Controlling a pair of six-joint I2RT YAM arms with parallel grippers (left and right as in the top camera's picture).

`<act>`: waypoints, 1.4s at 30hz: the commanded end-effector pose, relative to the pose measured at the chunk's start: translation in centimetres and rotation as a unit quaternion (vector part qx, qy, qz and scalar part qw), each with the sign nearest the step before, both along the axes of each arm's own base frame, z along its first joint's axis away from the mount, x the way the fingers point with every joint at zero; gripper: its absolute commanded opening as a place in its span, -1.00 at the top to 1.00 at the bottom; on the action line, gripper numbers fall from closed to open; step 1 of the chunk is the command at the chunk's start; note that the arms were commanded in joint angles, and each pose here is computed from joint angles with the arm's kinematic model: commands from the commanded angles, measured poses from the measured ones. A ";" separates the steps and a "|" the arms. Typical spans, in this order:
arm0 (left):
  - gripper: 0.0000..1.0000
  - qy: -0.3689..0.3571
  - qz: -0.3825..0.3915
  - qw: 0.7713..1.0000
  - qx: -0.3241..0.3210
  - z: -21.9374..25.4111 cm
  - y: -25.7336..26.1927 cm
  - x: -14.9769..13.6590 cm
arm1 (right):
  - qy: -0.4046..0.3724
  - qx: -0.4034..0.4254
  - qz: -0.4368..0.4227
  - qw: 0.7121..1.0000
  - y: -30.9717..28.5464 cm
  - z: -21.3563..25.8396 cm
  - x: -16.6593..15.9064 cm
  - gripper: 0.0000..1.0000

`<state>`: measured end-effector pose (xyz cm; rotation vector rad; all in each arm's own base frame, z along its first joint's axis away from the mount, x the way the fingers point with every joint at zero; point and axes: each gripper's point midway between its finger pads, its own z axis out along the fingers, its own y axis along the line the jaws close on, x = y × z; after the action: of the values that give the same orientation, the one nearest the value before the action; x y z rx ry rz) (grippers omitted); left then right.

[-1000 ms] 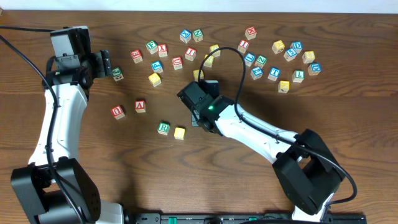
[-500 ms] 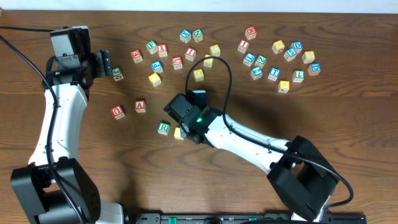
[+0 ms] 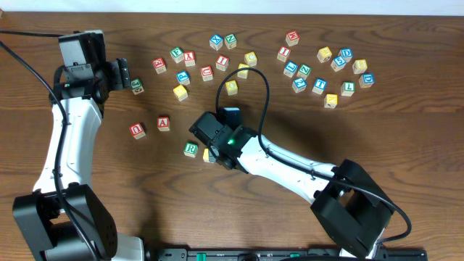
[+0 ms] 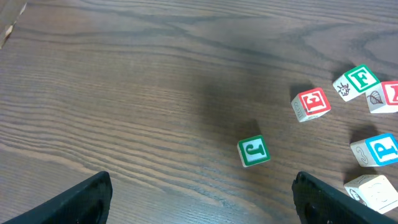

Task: Spell out ROBOT
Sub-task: 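Lower the green B block beside the yellow block with the right gripper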

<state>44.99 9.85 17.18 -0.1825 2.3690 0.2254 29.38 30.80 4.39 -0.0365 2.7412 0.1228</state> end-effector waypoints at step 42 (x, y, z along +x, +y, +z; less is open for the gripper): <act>-0.82 0.007 0.000 1.000 0.001 -0.7 0.2 0.0 | 0.000 0.007 -0.036 0.999 -0.3 -2.0 -0.6 0.77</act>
<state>45.02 9.85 17.21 -0.1824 2.3674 0.2255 29.33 30.56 3.27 0.0387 2.7299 0.1444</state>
